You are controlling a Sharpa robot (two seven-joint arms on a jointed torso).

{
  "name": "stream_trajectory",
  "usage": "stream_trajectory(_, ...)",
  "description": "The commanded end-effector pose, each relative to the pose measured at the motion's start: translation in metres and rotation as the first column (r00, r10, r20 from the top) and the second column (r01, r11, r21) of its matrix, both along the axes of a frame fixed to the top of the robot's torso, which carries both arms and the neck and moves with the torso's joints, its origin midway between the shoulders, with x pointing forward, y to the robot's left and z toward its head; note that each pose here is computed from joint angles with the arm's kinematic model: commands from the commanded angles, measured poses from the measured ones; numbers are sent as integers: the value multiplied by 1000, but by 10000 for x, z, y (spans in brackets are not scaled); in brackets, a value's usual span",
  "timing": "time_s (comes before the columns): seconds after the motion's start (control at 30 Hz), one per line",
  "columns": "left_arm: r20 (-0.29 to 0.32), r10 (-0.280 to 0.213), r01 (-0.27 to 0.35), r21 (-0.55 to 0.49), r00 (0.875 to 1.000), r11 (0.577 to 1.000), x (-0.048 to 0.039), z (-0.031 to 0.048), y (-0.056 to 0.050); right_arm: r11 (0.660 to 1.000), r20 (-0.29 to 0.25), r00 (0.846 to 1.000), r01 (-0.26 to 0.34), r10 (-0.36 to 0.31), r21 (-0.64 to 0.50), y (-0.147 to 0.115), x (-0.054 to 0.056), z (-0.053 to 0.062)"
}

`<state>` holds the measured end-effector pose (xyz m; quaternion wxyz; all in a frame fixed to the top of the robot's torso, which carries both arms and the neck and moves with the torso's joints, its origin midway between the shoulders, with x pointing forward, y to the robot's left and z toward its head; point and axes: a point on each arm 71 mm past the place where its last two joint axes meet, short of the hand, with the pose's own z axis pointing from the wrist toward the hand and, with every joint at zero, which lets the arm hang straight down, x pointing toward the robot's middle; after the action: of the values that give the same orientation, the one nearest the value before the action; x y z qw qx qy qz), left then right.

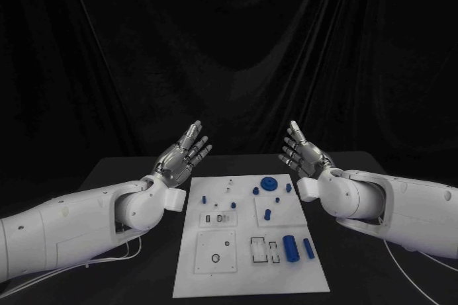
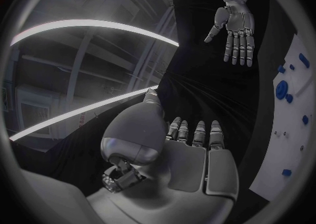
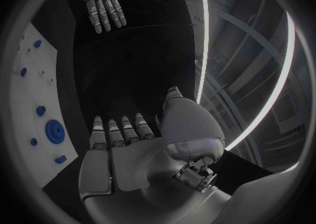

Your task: Assemble the parts on the task board

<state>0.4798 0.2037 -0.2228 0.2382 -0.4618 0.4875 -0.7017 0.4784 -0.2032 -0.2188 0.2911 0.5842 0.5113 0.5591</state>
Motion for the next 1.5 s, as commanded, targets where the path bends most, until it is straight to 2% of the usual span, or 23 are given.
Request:
stream_trajectory(0.03, 17, -35, 36, -36, 999, 999, -12, 21, 16, 996, -24, 996, -85, 86, 12, 11, 19, -13)
stream_trajectory(0.23, 19, -41, 41, -18, 999, 999, -5, 13, 63, 991, -58, 990, -129, 128, -26, -50, 72, -50)
stream_trajectory(0.33, 17, -36, 36, -11, 999, 999, -23, 18, 100, 989, -72, 987, -147, 144, -35, -74, 115, -33)
stream_trajectory(0.47, 20, -3, 3, 5, 1000, 1000, -58, 40, 186, 982, -82, 983, -171, 165, -77, -86, 176, 50)
stream_trajectory(0.6, 24, 37, -38, 20, 999, 999, -109, 73, 315, 965, -100, 975, -213, 199, -154, -57, 240, 234)
stream_trajectory(0.7, 26, 55, -56, 22, 998, 998, -161, 107, 418, 925, -101, 960, -280, 263, -255, -15, 282, 413)
stream_trajectory(0.83, 54, 65, -65, -1, 996, 998, -223, 170, 532, 824, -79, 934, -346, 349, -448, 26, 355, 647)
stream_trajectory(0.9, 80, 66, -66, 3, 995, 998, -250, 212, 582, 723, -59, 917, -350, 395, -595, 38, 396, 768)
stream_trajectory(1.0, 108, 54, -56, 17, 993, 998, -264, 261, 618, 516, -17, 885, -286, 465, -807, 49, 441, 911)
stream_trajectory(1.03, 111, 48, -51, 21, 993, 999, -266, 272, 622, 433, -3, 870, -249, 493, -867, 55, 449, 947)
stream_trajectory(1.1, 114, 35, -39, 27, 993, 999, -266, 298, 626, 248, 11, 829, -155, 559, -956, 77, 452, 1007)
stream_trajectory(1.17, 117, 24, -27, 32, 993, 999, -265, 329, 633, 34, 14, 773, -10, 634, -999, 130, 450, 1067)
stream_trajectory(1.2, 117, 22, -26, 33, 993, 999, -265, 333, 634, -2, 11, 762, 16, 647, -1000, 144, 450, 1076)
stream_trajectory(1.27, 119, 14, -19, 34, 993, 999, -262, 352, 637, -124, -3, 720, 116, 694, -986, 208, 451, 1104)
stream_trajectory(1.33, 120, 8, -13, 36, 993, 999, -257, 365, 636, -194, -13, 686, 187, 727, -963, 274, 455, 1119)
stream_trajectory(1.37, 120, 7, -11, 37, 993, 999, -255, 369, 636, -212, -16, 676, 209, 737, -955, 296, 456, 1121)
stream_trajectory(1.4, 120, 4, -8, 37, 993, 999, -254, 375, 637, -239, -19, 658, 246, 753, -939, 332, 457, 1122)
stream_trajectory(1.5, 119, -2, -3, 39, 993, 999, -249, 384, 638, -293, -31, 618, 327, 785, -898, 402, 456, 1104)
